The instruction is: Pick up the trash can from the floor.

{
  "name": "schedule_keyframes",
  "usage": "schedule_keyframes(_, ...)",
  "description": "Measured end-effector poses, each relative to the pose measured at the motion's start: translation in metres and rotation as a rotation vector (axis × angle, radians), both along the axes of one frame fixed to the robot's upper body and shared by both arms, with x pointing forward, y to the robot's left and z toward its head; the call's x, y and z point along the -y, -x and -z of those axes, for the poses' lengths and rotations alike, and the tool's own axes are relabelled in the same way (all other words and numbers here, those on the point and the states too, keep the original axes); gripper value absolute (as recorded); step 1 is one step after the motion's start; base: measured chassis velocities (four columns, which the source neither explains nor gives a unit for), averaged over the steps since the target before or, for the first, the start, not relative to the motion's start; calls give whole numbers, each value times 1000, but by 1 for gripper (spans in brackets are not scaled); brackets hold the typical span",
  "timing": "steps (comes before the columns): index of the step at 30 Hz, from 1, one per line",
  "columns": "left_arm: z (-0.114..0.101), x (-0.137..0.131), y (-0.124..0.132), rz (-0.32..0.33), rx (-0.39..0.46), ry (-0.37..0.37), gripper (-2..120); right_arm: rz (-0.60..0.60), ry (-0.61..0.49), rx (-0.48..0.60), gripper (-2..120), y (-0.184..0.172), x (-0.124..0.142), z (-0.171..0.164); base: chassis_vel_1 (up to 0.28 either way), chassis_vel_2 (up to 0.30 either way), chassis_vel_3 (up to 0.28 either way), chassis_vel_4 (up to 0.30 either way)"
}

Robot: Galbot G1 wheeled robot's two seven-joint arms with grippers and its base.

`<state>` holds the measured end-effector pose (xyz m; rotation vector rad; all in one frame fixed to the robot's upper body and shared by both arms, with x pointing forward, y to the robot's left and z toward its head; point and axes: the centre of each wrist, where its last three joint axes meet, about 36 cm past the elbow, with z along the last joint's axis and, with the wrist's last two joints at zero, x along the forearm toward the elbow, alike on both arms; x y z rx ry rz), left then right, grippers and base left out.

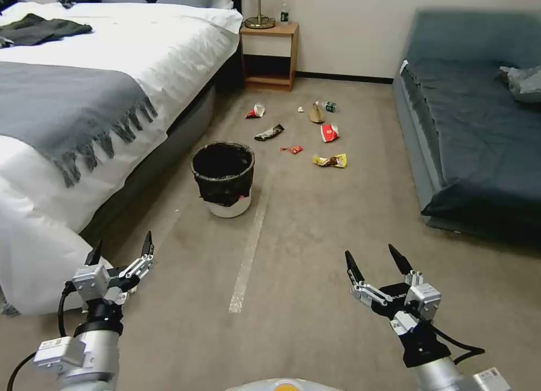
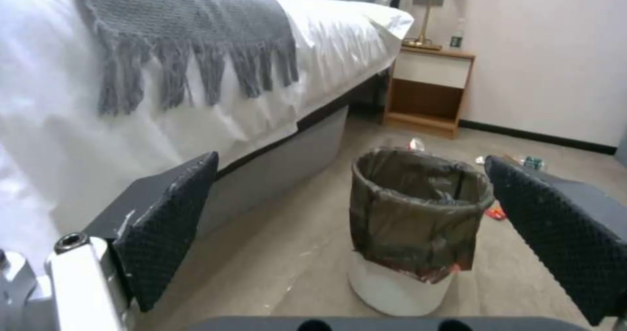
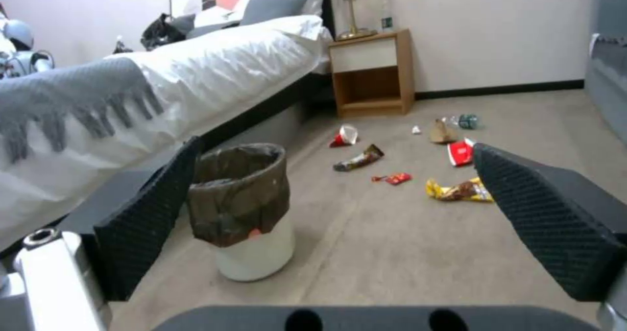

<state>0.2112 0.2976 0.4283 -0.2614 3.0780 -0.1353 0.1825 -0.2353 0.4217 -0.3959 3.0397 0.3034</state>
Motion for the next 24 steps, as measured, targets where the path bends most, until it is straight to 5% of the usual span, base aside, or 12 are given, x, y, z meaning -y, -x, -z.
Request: schedule_keyframes(24,-1,-3,-2,6,0,-4,100,-4,1,10,100,1,-1,-4,-114,115,109,-120)
